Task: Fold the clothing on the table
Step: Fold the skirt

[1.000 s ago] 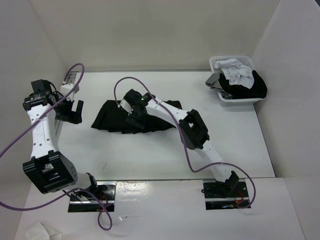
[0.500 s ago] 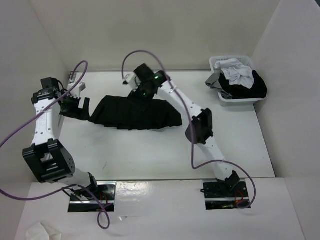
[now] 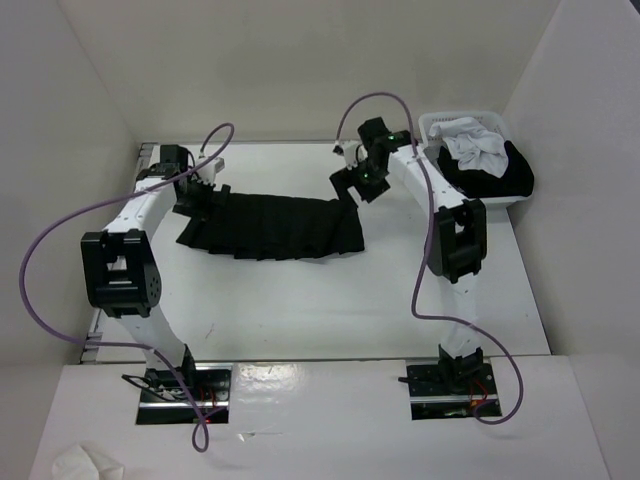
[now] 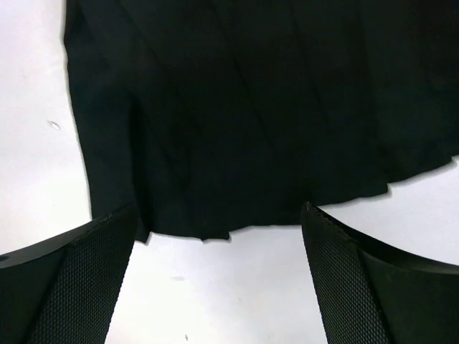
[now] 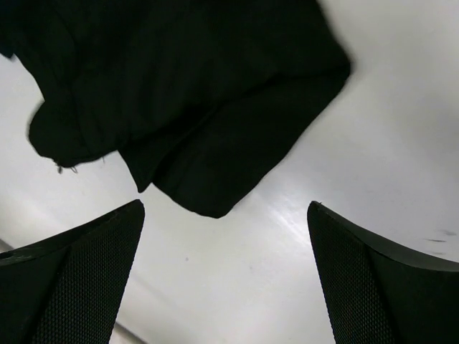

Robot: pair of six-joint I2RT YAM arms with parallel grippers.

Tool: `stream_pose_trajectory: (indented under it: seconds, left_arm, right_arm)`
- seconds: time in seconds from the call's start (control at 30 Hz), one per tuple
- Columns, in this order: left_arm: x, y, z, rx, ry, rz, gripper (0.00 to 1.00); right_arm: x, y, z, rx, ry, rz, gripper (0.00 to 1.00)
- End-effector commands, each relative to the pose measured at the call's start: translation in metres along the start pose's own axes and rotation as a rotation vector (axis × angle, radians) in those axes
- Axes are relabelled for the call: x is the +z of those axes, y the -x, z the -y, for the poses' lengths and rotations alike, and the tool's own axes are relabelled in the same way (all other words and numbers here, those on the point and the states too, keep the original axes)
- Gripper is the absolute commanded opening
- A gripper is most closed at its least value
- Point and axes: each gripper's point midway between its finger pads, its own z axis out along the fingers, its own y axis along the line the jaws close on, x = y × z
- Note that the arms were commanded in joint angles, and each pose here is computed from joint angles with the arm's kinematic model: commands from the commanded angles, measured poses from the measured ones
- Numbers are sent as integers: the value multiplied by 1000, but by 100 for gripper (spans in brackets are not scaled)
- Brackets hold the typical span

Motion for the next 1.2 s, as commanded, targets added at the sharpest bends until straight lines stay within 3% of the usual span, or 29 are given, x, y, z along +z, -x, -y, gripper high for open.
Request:
stream_pose_trajectory:
  seconds: [0.0,0.3,0.77,1.17]
  left_arm:
    - [9,31,-21,-37,131,82,99]
    - [24,17,-38,-83,265,49,99]
    - [68,-18,-40,-159,248,-74,99]
    - [66,-11,-70,-219,223,-50,96]
  right_arm:
    - [-10,9,-18,-25,-5,72,98]
    - [-1,-11,-16,0,-23,47,98]
    - [1,-12,-16,10,-23,46,98]
    - [-4,-15,-18,7,-25,54,98]
